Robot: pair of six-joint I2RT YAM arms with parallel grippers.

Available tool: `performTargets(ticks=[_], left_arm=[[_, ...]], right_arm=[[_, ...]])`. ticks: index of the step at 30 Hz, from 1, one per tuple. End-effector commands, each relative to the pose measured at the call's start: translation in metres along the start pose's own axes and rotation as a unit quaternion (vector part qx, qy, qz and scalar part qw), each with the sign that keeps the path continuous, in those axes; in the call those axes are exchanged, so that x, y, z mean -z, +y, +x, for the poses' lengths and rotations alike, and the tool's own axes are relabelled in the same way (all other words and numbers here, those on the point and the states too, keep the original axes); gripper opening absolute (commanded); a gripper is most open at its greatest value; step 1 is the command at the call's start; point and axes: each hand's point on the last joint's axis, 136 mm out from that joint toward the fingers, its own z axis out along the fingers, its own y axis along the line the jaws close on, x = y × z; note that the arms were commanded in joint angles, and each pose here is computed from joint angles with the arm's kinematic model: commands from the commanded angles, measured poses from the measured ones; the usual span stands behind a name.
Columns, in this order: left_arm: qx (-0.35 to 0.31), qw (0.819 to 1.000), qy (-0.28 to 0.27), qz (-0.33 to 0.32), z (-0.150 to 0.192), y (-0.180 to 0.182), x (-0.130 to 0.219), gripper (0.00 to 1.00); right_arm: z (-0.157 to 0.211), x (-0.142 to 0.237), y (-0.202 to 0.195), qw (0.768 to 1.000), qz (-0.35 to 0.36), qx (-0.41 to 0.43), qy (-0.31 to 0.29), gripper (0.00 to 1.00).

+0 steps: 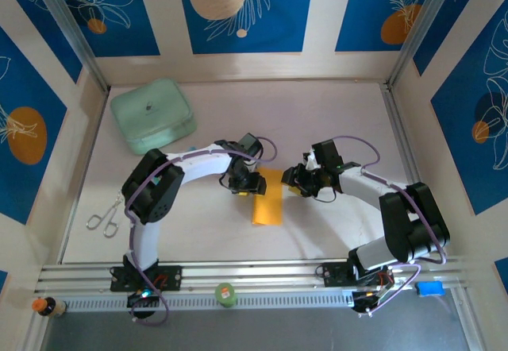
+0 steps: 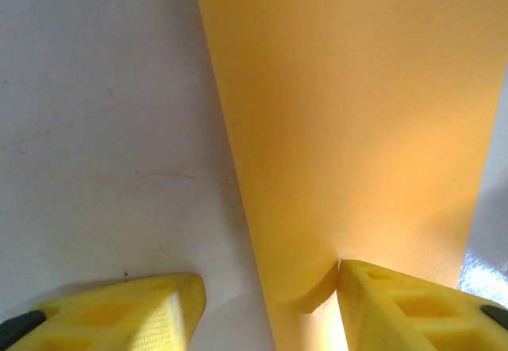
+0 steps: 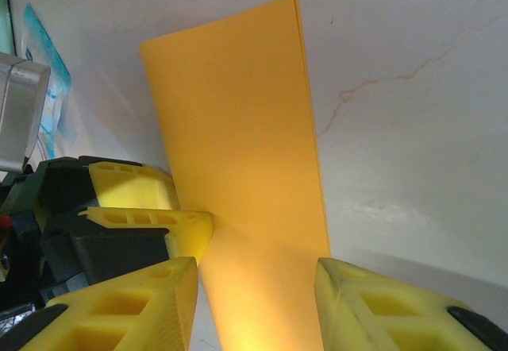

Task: Fold a paper plane with a square sheet of paper (pick it up from the middle)
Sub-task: Hold the square sheet of paper at the center of the table.

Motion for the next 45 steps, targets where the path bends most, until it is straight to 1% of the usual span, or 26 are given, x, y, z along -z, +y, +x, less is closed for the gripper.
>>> performTargets(ticks=[1,10,15,17,21,24,26,30,38,41,45], left_arm=[[0.010,0.998,0.010,-0.055,0.002,0.032,-0.033,0.55],[-0.001,0.999,0.011,-0.050,0.001,0.030,-0.035,0.54],[-0.012,0.999,0.013,-0.048,0.001,0.030,-0.036,0.55],[-0.013,0.999,0.012,-0.052,0.000,0.031,-0.036,0.55],[-0.012,0.998,0.012,-0.054,0.000,0.032,-0.036,0.55],[-0.010,0.999,0.011,-0.052,0.000,0.031,-0.036,0.55],[-0.011,0.999,0.010,-0.050,0.000,0.030,-0.036,0.55],[-0.010,0.999,0.011,-0.047,0.000,0.030,-0.037,0.55],[-0.009,0.999,0.011,-0.047,0.000,0.030,-0.037,0.55],[-0.008,0.999,0.012,-0.046,0.000,0.030,-0.038,0.55],[-0.007,0.999,0.013,-0.046,0.001,0.030,-0.039,0.55]], right_arm=[[0.004,0.001,-0.006,1.000,0.008,-0.008,0.006,0.44],[0.005,-0.001,-0.003,1.000,0.002,-0.002,0.014,0.43],[0.006,-0.007,-0.002,1.000,0.011,0.006,0.017,0.36],[0.006,-0.010,-0.003,1.000,0.016,0.009,0.016,0.35],[0.004,-0.015,-0.002,0.999,0.025,0.028,0.005,0.24],[0.003,-0.022,0.000,0.998,0.031,0.046,-0.004,0.09],[0.003,-0.028,0.003,0.998,0.028,0.055,-0.007,0.01],[0.003,-0.037,0.004,0.997,0.031,0.065,-0.011,0.00],[0.011,-0.047,0.007,0.997,0.017,0.077,0.005,0.00],[0.015,-0.051,0.001,0.997,0.027,0.076,0.012,0.00],[0.024,-0.058,-0.020,0.996,0.050,0.065,0.024,0.00]])
